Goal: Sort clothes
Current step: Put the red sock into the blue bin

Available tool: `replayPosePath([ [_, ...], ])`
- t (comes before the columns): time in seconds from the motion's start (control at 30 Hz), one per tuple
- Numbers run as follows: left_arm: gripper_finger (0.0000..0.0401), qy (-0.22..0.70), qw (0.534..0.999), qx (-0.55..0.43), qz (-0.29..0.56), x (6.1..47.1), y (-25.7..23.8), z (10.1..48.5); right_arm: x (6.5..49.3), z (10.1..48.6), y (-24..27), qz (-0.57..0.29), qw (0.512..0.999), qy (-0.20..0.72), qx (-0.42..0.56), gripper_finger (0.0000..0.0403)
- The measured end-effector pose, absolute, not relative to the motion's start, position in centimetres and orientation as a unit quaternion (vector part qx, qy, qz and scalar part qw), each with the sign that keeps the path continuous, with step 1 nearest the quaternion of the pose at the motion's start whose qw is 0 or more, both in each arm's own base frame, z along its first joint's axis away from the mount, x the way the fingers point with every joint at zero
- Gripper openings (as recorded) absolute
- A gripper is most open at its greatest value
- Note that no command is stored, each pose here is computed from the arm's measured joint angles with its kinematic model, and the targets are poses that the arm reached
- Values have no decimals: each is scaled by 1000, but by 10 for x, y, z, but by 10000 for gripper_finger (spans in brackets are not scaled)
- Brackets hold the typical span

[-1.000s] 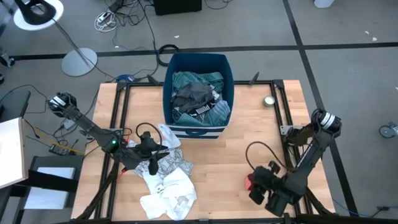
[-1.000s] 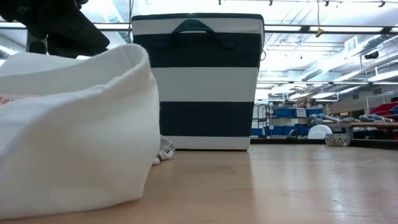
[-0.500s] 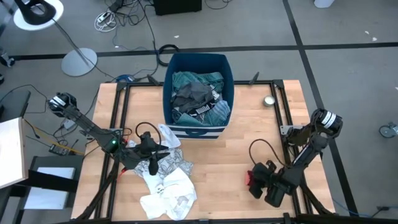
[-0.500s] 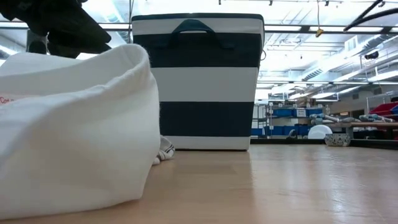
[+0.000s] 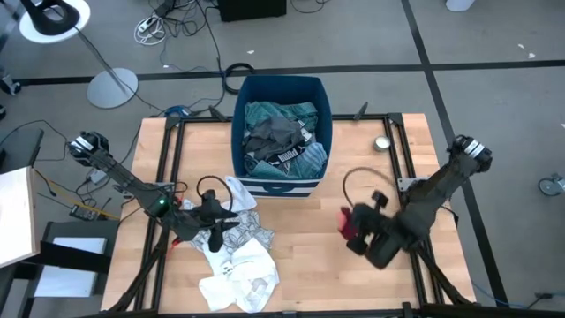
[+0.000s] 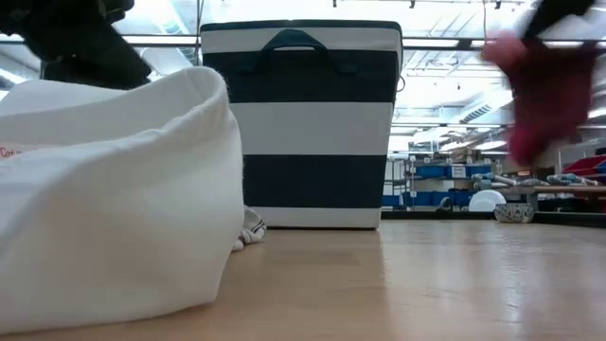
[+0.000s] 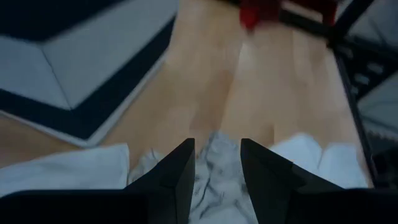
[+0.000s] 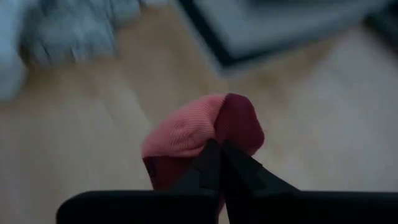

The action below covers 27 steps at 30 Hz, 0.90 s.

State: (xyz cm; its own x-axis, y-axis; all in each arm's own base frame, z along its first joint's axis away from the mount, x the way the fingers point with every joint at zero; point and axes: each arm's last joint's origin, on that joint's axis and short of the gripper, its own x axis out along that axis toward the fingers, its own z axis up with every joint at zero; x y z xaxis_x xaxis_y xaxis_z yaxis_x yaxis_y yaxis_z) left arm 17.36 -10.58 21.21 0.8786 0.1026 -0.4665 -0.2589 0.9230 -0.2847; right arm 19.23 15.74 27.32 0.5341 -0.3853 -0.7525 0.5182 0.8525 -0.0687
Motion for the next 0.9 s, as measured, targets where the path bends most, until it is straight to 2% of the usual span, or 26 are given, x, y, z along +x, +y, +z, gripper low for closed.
replayPosePath([
  [0.3, 135, 267, 946, -164, 84, 170, -105, 206, 227, 402, 100, -217, 940, 261, -20, 1],
  [0.47, 135, 278, 943, -171, 64, 170, -106, 206, 254, 448, 59, -199, 962, 178, -59, 1],
  [0.57, 135, 287, 940, -180, 43, 170, -108, 206, 269, 459, 29, -201, 969, 133, -59, 2],
  [0.67, 135, 290, 939, -185, 32, 171, -109, 207, 283, 455, -2, -227, 964, 133, -48, 2],
  [0.9, 135, 303, 935, -181, 27, 171, -110, 204, 330, 408, -60, -241, 947, 213, -2, 13],
])
